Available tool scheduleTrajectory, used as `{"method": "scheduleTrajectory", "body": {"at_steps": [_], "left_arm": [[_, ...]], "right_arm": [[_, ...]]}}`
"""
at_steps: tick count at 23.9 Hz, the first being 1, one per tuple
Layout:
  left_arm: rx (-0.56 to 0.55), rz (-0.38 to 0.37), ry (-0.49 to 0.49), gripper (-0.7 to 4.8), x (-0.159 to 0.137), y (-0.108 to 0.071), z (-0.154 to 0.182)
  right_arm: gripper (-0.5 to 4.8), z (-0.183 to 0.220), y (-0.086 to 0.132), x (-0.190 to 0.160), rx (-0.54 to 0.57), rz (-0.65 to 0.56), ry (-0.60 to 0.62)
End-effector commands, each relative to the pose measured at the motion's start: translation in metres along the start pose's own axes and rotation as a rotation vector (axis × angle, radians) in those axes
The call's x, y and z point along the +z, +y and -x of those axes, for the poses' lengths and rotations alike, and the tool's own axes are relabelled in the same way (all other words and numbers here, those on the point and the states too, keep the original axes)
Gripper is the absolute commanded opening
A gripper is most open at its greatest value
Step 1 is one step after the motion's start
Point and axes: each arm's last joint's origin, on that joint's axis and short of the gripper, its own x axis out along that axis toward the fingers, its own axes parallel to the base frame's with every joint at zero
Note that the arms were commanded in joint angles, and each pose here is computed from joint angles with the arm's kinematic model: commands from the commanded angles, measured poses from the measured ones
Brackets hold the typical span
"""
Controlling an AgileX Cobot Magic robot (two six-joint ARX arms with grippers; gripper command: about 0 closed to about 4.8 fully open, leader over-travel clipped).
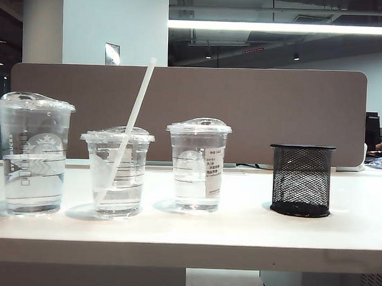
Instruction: Pick up the straw and insert it into the small coffee cup.
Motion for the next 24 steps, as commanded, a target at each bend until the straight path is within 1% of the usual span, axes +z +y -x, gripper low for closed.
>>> {"method": "scheduleTrajectory", "body": {"at_steps": [1,2,3,5,7,8,10,11,12,13,14,15,24], "left_arm": [[0.035,-0.018,-0.03,0.22,0.002,0.003,0.004],[0.056,-0.012,-0.03,0.22,0.002,0.004,0.005],[0.101,-0.005,0.006,0.22,-0.002,0.008,0.005],[0.157,0.008,0.068,0.22,-0.008,0.013,0.006],[0.207,0.021,0.111,0.22,-0.015,0.017,0.006],[0.222,0.024,0.118,0.22,-0.019,0.019,0.005],[0.245,0.058,0.127,0.22,-0.031,0.021,0.001],[0.25,0.098,0.137,0.22,-0.039,0.022,-0.001],[0.251,0.115,0.142,0.22,-0.043,0.022,-0.002],[0.253,0.122,0.12,0.22,-0.042,0.022,-0.003],[0.26,0.117,0.09,0.22,-0.043,0.023,-0.004],[0.264,0.117,0.086,0.22,-0.045,0.023,-0.005],[0.27,0.117,0.086,0.22,-0.045,0.024,-0.005]], "right_arm": [[-0.08,0.0,0.0,0.001,0.007,-0.001,-0.004],[-0.08,0.0,0.0,0.001,0.007,-0.001,-0.003],[-0.08,0.0,0.0,0.001,0.007,-0.001,-0.004],[-0.08,0.0,0.0,0.001,0.007,-0.001,-0.004],[-0.08,0.0,0.0,0.001,0.007,-0.001,-0.004],[-0.08,0.0,0.0,0.001,0.007,-0.001,-0.004],[-0.08,0.0,0.0,0.001,0.007,-0.001,-0.004],[-0.08,0.0,0.0,0.001,0.007,-0.001,-0.004],[-0.08,0.0,0.0,0.001,0.007,-0.001,-0.004],[-0.08,0.0,0.0,0.001,0.007,-0.001,-0.003],[-0.08,0.0,0.0,0.001,0.007,-0.001,-0.004],[-0.08,0.0,0.0,0.001,0.007,-0.001,-0.004],[-0.08,0.0,0.0,0.001,0.007,-0.001,-0.004]]}}
